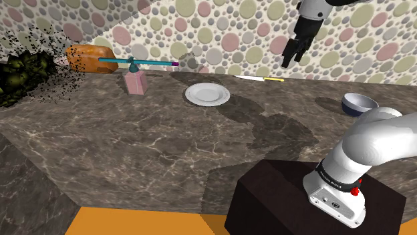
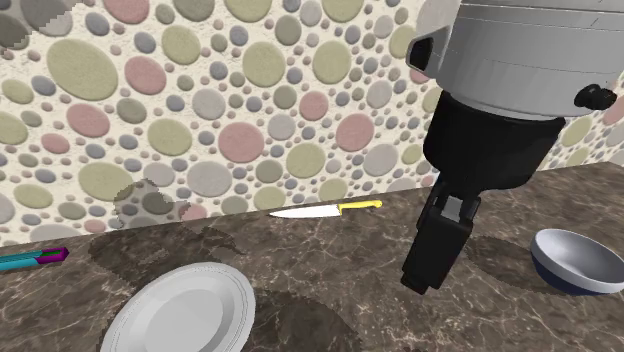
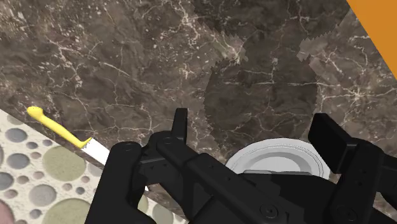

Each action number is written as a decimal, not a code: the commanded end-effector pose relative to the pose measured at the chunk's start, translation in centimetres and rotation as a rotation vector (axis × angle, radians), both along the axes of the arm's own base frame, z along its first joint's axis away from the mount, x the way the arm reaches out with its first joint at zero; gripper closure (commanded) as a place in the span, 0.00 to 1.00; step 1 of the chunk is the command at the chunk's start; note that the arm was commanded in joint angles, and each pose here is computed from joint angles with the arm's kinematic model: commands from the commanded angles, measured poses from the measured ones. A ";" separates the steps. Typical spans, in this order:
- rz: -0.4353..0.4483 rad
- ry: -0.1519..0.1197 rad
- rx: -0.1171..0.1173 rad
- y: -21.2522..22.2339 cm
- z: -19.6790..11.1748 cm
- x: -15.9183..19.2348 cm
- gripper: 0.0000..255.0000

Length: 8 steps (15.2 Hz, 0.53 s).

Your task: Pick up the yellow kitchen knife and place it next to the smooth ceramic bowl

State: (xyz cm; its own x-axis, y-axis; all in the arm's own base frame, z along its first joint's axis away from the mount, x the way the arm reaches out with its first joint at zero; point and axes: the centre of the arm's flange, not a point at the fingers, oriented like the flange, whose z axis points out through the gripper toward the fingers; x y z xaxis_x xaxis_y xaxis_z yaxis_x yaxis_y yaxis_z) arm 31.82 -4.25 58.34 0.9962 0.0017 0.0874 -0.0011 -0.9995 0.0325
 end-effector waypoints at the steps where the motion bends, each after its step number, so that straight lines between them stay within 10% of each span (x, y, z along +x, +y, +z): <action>1: 0.000 0.000 0.000 0.0 0.0 0.0 0.00; 8: 0.141 0.113 -0.065 -5.7 -4.0 6.7 0.00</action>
State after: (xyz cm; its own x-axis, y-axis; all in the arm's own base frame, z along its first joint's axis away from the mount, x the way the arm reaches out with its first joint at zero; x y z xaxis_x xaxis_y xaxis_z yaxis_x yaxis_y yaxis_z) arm 37.50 -9.11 55.34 0.9924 0.1223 -0.0110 0.1228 -0.9890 0.0821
